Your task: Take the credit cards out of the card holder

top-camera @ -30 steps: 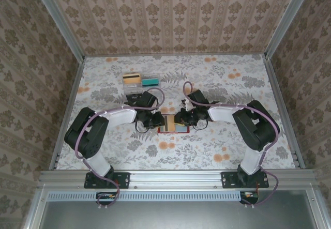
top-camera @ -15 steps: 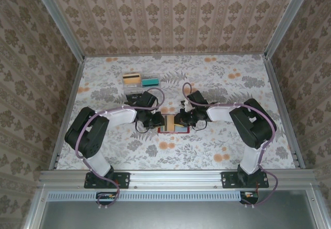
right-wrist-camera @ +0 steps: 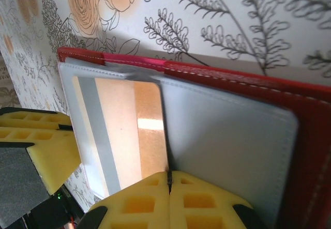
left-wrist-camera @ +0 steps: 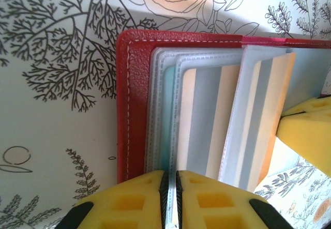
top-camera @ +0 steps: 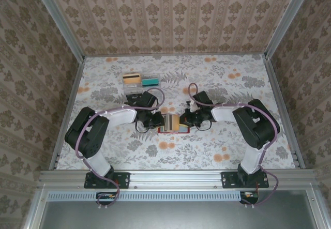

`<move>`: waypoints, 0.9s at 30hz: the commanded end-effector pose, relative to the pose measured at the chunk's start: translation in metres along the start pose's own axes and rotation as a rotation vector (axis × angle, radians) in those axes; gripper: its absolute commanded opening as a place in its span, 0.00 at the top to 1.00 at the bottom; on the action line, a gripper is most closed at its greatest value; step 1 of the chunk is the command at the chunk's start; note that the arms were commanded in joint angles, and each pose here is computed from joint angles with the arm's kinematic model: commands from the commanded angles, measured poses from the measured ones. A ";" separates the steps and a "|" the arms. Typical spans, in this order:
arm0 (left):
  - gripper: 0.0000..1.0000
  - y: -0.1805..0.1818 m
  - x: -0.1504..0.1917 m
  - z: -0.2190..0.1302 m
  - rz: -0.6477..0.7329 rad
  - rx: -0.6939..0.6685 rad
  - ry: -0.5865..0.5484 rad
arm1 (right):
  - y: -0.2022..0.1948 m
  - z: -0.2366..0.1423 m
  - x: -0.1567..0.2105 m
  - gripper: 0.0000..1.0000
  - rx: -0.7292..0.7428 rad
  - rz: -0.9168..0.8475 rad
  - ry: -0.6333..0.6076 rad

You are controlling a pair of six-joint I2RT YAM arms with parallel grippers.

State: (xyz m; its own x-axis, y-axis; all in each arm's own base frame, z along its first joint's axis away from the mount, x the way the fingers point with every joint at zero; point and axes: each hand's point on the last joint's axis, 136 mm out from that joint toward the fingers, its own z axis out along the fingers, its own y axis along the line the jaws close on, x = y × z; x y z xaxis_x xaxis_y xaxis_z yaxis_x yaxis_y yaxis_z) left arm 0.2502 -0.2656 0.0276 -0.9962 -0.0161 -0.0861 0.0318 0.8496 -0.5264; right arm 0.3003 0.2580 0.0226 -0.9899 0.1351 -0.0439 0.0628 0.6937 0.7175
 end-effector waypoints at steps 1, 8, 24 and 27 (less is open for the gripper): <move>0.84 0.025 0.013 0.005 -0.032 -0.088 0.049 | 0.000 -0.005 0.005 0.96 -0.006 -0.010 0.013; 0.84 0.025 0.013 0.005 -0.031 -0.085 0.049 | 0.010 -0.003 0.000 0.71 -0.043 -0.014 0.004; 0.84 0.024 0.017 0.007 -0.034 -0.079 0.060 | 0.014 0.009 0.000 0.76 -0.071 -0.010 0.018; 0.84 0.024 0.016 0.008 -0.032 -0.078 0.058 | 0.014 0.009 0.001 0.77 -0.074 -0.010 0.022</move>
State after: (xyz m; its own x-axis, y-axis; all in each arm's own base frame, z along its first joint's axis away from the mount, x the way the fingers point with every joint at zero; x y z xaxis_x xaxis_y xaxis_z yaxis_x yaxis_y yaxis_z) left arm 0.2499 -0.2656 0.0274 -0.9962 -0.0159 -0.0851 0.0314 0.8497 -0.5263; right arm 0.3032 0.2690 0.0291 -0.9911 0.1212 -0.0549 0.0378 0.6521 0.7572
